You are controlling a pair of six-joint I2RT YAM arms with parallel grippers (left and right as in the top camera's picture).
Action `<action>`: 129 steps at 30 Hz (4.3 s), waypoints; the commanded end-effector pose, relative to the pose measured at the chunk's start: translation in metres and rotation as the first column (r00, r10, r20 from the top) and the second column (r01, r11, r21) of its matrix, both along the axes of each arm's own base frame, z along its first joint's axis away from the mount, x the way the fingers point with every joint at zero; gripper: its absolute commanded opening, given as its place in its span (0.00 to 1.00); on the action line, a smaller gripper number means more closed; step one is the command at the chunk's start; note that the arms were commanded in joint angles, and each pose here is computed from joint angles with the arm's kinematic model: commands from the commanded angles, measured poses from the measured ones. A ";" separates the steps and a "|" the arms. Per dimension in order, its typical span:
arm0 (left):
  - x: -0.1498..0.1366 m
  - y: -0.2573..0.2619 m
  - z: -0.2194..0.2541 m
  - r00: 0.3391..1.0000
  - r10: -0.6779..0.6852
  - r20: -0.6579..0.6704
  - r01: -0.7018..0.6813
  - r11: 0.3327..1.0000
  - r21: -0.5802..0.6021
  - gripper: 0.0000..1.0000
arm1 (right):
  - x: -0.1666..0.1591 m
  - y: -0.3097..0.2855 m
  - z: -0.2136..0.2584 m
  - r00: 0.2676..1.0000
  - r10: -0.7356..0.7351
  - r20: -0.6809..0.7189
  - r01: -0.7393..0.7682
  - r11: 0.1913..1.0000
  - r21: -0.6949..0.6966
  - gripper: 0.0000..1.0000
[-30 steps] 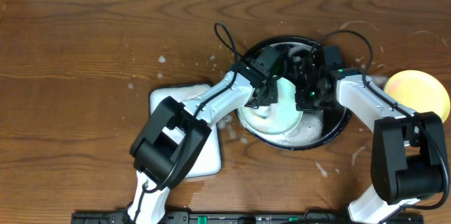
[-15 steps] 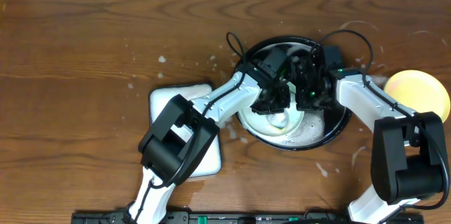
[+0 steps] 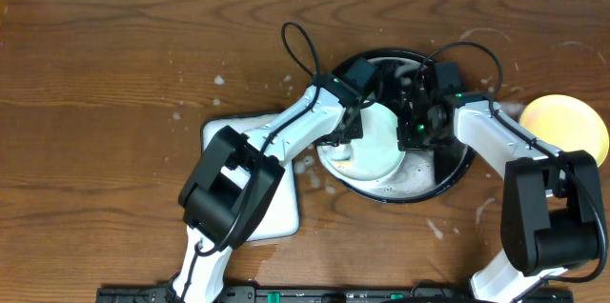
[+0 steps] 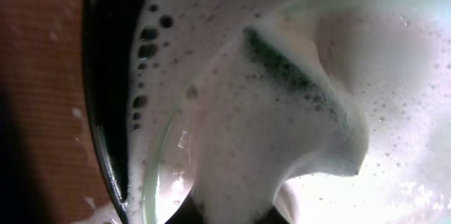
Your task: Clean dirty plates on tray and stack at the side
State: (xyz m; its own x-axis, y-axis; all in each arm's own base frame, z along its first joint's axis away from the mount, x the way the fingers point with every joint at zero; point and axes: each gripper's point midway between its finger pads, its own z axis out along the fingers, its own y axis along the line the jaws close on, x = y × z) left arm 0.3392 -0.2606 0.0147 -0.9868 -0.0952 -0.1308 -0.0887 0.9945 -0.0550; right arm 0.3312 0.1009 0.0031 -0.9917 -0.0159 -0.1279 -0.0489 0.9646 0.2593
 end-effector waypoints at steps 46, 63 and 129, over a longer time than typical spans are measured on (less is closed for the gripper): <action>0.021 0.044 -0.004 0.998 -0.063 -0.009 0.063 0.976 0.210 0.07 | -0.011 -0.014 -0.016 0.998 -0.029 -0.050 0.025 0.996 -0.091 0.01; -0.008 0.051 0.147 0.991 -0.099 0.091 0.095 0.994 0.048 0.08 | -0.012 -0.015 -0.016 0.998 -0.024 -0.051 0.019 0.995 -0.095 0.01; -0.080 0.195 0.176 0.964 0.184 0.192 -0.167 0.980 -0.105 0.81 | 0.010 -0.056 0.207 0.772 0.269 0.576 0.273 0.678 -0.682 0.01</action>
State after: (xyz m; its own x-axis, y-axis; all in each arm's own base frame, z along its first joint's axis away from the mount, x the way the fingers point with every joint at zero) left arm 0.2592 -0.0668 0.1879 -0.9084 -0.2886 -0.3024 -0.2450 0.9538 -0.1741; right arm 0.3441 0.0568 0.1802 -0.7386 -0.3132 -0.5969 -0.0339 0.9016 -0.4312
